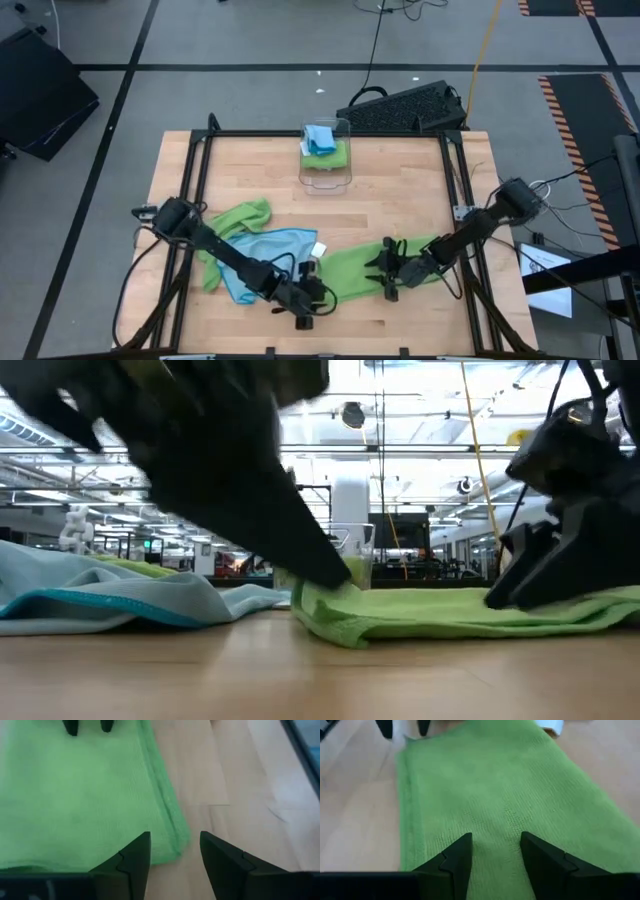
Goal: Fold microfiber towels
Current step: Fold the right green towel
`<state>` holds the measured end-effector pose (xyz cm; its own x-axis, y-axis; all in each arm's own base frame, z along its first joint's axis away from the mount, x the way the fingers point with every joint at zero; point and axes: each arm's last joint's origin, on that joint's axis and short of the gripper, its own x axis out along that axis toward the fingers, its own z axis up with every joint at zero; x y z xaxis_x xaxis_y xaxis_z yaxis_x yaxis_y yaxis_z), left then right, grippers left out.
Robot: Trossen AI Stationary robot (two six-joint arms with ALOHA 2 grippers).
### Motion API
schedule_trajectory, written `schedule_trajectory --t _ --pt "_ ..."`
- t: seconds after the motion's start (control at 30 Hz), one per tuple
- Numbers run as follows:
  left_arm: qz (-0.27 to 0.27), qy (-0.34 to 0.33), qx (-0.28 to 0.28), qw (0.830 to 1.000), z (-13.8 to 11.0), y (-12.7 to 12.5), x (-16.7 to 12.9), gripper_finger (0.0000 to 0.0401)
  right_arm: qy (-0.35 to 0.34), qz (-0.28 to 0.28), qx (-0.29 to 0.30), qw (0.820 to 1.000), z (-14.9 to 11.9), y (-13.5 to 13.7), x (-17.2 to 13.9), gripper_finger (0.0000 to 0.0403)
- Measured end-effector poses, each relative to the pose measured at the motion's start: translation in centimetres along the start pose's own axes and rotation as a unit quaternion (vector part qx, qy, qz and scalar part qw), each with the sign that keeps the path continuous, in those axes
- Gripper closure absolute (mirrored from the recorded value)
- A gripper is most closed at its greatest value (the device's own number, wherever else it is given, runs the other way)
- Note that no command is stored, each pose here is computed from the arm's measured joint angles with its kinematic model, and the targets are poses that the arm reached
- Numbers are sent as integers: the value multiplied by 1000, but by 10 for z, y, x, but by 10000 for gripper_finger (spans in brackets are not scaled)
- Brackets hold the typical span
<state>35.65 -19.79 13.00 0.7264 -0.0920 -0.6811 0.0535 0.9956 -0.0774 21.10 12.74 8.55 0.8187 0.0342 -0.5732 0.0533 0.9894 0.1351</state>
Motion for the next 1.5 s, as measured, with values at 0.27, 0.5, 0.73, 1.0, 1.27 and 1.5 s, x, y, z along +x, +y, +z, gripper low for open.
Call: schedule_trajectory --t 0.27,0.5,0.73,1.0,1.27,1.5 --pt "86 -14 28 996 23 20 -31 226 -41 25 -2 999 29 3 -29 243" --pt "104 9 49 993 20 28 -27 226 -40 37 5 999 27 7 -33 243" --pt "47 13 215 975 6 -10 -36 226 -33 44 22 998 22 11 -32 243" --pt "43 6 263 964 1 -18 -32 226 -48 17 28 998 25 8 -31 243" --pt "41 1 306 951 -15 -17 2 207 -77 26 55 995 32 8 -30 243" --pt "19 -2 282 959 -11 -6 12 173 -83 30 65 994 34 8 -30 243"
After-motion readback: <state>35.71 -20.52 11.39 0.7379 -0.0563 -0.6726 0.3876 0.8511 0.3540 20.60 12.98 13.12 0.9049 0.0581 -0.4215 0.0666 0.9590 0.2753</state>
